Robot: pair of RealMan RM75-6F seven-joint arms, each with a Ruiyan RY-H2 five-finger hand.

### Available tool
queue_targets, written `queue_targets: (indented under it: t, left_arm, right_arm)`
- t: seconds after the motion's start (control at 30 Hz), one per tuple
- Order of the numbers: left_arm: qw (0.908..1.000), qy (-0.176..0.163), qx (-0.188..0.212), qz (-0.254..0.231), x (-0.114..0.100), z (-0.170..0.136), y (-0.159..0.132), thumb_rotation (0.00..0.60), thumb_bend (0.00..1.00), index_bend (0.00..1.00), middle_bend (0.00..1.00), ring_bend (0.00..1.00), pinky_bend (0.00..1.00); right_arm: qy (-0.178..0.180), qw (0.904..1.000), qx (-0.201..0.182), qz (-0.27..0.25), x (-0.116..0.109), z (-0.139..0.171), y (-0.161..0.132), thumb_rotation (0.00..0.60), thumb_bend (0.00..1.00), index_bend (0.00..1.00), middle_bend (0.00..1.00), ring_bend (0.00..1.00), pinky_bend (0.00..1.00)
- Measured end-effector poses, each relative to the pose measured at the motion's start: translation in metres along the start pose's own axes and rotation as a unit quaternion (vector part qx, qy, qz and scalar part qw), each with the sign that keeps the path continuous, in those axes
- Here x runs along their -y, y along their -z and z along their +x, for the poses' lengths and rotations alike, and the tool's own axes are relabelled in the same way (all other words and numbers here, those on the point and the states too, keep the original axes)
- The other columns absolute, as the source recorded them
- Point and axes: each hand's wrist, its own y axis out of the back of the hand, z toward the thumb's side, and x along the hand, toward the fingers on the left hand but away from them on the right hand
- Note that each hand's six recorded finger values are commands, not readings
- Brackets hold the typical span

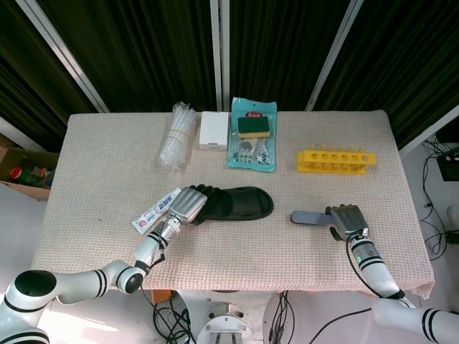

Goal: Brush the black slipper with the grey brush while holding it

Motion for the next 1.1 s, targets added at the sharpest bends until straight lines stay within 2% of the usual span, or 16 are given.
queue_targets:
  t: [0.3, 0.7, 1.1]
  left_arm:
    - [1.0, 0.001, 0.0, 0.0, 0.0, 0.001, 0.0, 0.6, 0.29, 0.23, 0.27, 0.21, 0.36]
    - [1.0, 0.002, -0.003, 0.0, 0.001, 0.001, 0.003, 0.6, 0.29, 0.23, 0.27, 0.21, 0.36]
    - [1.0, 0.001, -0.002, 0.0, 0.0, 0.001, 0.003, 0.6, 0.29, 0.23, 0.27, 0.21, 0.36]
  right_arm:
    - [0.0, 0.9999, 0.0, -0.012, 0.0, -0.004, -0.004, 0.6, 0.37, 0.61, 0.63, 0.5, 0.56]
    - [0.006, 0.9998, -0.001, -0.017, -0.003, -0.009, -0.009, 0.6, 0.37, 0.68, 0.71, 0.56, 0.6]
    - [0.012, 0.9998, 0.006, -0.016, 0.0, -0.014, -0.012, 0.6, 0.37, 0.9, 0.89, 0.74, 0.72]
